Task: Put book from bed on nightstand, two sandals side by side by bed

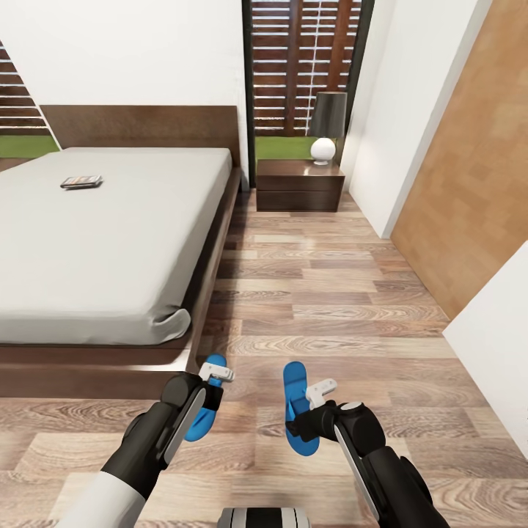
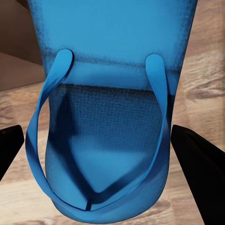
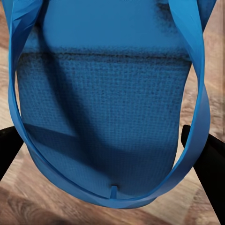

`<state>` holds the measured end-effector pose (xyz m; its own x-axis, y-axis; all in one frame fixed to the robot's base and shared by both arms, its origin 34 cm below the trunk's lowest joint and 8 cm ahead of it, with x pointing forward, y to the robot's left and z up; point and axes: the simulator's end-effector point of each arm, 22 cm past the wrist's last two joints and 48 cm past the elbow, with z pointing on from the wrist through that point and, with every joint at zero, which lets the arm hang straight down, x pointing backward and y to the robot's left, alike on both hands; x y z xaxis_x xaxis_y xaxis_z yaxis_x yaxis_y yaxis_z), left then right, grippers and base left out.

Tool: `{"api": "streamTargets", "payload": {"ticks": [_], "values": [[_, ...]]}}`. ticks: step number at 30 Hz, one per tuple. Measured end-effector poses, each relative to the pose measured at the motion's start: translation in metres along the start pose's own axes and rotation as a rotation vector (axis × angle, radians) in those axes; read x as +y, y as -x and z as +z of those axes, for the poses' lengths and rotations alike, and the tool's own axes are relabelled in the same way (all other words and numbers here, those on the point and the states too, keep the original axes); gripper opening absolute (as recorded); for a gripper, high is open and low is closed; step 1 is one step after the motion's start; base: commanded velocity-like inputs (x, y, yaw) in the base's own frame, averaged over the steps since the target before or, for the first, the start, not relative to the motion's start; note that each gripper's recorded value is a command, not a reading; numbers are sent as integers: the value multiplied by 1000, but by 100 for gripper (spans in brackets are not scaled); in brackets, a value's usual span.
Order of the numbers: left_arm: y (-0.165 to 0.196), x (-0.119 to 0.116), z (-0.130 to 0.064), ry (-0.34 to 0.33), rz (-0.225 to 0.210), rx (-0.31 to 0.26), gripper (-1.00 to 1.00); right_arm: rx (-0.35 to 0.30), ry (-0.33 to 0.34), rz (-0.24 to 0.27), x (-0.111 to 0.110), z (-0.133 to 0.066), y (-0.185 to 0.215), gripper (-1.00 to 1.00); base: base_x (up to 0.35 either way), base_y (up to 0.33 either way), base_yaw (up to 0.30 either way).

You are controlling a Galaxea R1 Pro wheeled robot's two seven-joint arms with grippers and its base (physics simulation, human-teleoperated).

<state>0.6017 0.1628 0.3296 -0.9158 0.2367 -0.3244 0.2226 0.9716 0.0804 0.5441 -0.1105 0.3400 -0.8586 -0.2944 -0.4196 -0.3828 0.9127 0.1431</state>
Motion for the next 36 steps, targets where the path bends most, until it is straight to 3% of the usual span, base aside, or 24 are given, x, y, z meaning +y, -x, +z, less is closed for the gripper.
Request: {"api": "streamTargets", "payload": {"ticks": [19, 36], "values": [[0, 0, 0, 0, 0, -1, -100, 0, 0, 0, 0, 0, 0, -100, 38, -15, 0], [0, 0, 0, 0, 0, -1, -100, 0, -2, 0, -1, 0, 0, -100, 130, -123, 0]]}}
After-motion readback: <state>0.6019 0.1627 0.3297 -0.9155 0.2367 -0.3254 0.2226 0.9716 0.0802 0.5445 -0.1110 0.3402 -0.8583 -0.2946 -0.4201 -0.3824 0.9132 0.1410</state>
